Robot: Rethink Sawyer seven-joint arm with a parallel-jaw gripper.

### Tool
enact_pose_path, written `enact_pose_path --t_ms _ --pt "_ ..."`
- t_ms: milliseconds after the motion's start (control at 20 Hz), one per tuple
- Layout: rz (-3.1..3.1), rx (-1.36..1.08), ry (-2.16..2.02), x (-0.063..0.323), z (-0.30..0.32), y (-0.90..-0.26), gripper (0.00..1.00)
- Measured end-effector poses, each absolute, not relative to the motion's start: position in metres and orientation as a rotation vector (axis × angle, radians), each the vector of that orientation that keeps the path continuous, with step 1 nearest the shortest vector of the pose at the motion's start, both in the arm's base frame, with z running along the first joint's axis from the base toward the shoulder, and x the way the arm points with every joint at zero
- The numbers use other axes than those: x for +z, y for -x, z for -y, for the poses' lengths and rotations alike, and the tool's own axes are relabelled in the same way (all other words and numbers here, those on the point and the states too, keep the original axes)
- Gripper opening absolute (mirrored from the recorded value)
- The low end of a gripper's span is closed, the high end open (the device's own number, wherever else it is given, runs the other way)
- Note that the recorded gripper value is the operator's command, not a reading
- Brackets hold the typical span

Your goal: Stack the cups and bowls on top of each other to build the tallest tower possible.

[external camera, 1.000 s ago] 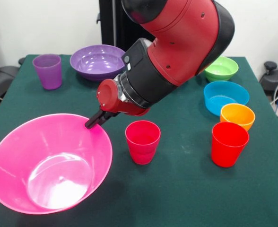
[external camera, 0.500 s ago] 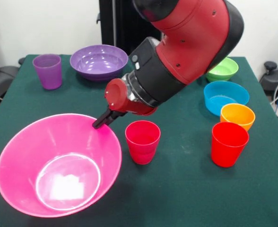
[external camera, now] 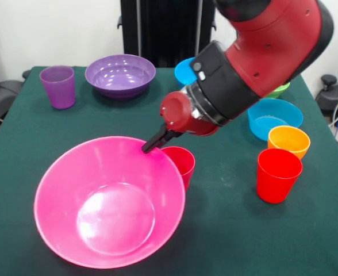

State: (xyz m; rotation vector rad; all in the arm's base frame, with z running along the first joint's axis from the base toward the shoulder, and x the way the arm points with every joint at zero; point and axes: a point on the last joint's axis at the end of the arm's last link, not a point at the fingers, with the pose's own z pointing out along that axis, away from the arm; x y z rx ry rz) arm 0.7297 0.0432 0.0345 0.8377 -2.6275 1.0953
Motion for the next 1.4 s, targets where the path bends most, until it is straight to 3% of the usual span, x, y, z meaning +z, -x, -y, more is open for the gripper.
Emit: enact_pose_path --t_ms 1400 --pt "2.488 1.329 -0.961 0.056 -0.018 -0.749 0.0"
